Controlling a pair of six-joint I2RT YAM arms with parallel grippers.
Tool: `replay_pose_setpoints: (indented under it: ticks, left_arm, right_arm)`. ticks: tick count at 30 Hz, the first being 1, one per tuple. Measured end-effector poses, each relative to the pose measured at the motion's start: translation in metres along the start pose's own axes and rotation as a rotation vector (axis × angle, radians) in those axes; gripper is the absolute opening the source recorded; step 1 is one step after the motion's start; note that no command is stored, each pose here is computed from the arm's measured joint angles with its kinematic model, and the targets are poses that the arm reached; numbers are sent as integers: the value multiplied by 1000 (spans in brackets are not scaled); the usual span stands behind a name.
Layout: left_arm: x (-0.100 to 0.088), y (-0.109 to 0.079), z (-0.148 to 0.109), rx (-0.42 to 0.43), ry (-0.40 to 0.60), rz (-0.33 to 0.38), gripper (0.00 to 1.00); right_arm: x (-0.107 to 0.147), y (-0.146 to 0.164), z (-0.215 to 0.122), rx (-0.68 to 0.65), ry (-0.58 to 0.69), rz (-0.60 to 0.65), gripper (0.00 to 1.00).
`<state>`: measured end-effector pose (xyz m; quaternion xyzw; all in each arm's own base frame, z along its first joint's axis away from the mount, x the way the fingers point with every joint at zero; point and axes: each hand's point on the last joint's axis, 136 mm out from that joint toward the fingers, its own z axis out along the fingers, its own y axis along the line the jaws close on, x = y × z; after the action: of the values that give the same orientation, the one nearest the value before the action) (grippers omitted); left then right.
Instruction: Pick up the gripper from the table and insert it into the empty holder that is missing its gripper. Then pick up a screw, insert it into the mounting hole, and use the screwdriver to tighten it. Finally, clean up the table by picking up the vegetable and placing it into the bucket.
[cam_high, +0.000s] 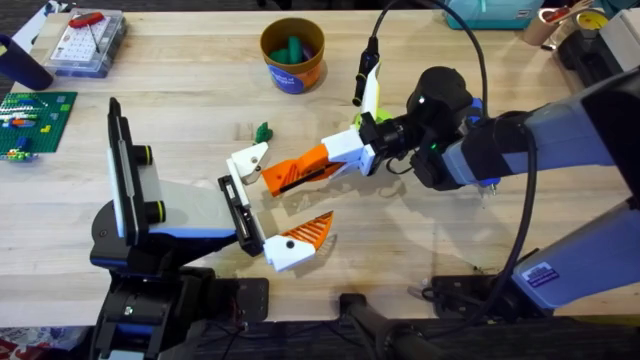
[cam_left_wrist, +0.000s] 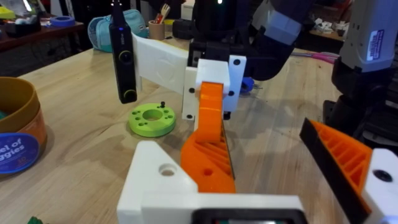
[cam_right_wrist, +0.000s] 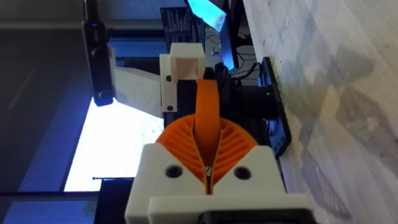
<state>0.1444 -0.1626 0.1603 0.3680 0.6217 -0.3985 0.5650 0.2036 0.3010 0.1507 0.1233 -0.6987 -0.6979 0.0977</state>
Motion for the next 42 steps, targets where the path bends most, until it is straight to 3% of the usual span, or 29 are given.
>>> replay_pose_setpoints:
  ticks: [20,42]
  left_arm:
    - [0,0,0,2,1,-2,986]
    - [0,0,0,2,1,-2,986]
  right_arm:
    - [5,12,0,-21,32,-49,14]
    - [4,19,0,-28,33,-8,14]
